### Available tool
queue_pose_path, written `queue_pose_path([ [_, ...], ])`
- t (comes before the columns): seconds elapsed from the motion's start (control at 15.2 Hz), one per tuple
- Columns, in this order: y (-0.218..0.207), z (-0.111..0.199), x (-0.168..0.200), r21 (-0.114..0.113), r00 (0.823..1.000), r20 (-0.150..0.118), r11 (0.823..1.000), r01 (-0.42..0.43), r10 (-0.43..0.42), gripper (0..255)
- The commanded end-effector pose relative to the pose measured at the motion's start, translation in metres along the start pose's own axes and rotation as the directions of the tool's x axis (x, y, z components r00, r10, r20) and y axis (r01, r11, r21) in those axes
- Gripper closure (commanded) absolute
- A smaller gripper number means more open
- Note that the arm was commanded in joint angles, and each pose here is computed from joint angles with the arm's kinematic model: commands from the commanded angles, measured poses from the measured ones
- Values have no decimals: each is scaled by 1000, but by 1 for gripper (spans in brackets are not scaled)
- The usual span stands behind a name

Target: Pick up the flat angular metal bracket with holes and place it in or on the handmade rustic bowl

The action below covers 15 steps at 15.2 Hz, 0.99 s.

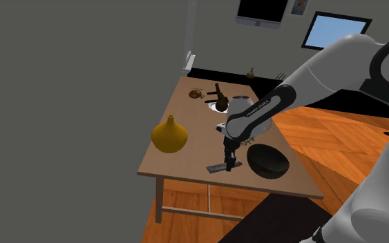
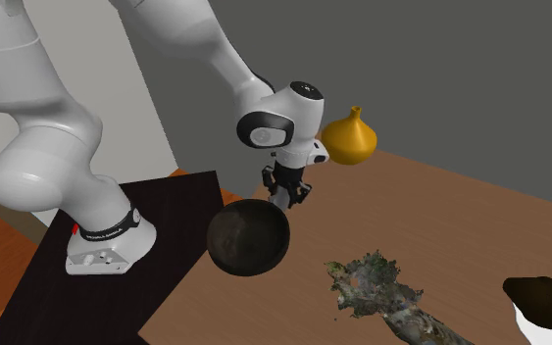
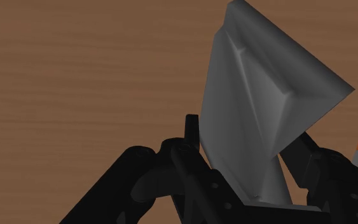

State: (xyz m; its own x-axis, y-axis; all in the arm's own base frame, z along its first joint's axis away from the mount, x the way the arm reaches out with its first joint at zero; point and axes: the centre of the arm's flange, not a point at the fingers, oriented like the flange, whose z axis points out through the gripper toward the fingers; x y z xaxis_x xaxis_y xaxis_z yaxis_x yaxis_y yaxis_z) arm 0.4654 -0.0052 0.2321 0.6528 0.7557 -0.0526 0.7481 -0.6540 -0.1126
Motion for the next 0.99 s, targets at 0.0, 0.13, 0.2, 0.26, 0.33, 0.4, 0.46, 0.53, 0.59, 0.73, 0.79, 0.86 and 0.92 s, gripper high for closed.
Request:
queue_pose_path([
  [0.0,-1,-9,0,1,1000,1,1000,0,0,255],
  [0.13,-2,-19,-1,1,1000,1,1000,0,0,255],
  [0.2,-3,-24,-1,1,1000,1,1000,0,0,255],
  [0.26,-3,-30,-1,1,1000,1,1000,0,0,255],
  [0.33,-4,-35,-2,1,1000,1,1000,0,0,255],
  [0.4,-5,-40,-2,1,1000,1,1000,0,0,255],
  [0.46,-5,-45,-2,1,1000,1,1000,0,0,255],
  [0.53,-6,-51,-3,1,1000,1,1000,0,0,255],
  [0.59,-6,-56,-3,1,1000,1,1000,0,0,255],
  [0.73,-8,-66,-3,1,1000,1,1000,0,0,255],
  [0.79,-8,-72,-4,1,1000,1,1000,0,0,255],
  [0.86,-9,-77,-4,1,1000,1,1000,0,0,255],
  [0.92,-9,-82,-4,1,1000,1,1000,0,0,255],
])
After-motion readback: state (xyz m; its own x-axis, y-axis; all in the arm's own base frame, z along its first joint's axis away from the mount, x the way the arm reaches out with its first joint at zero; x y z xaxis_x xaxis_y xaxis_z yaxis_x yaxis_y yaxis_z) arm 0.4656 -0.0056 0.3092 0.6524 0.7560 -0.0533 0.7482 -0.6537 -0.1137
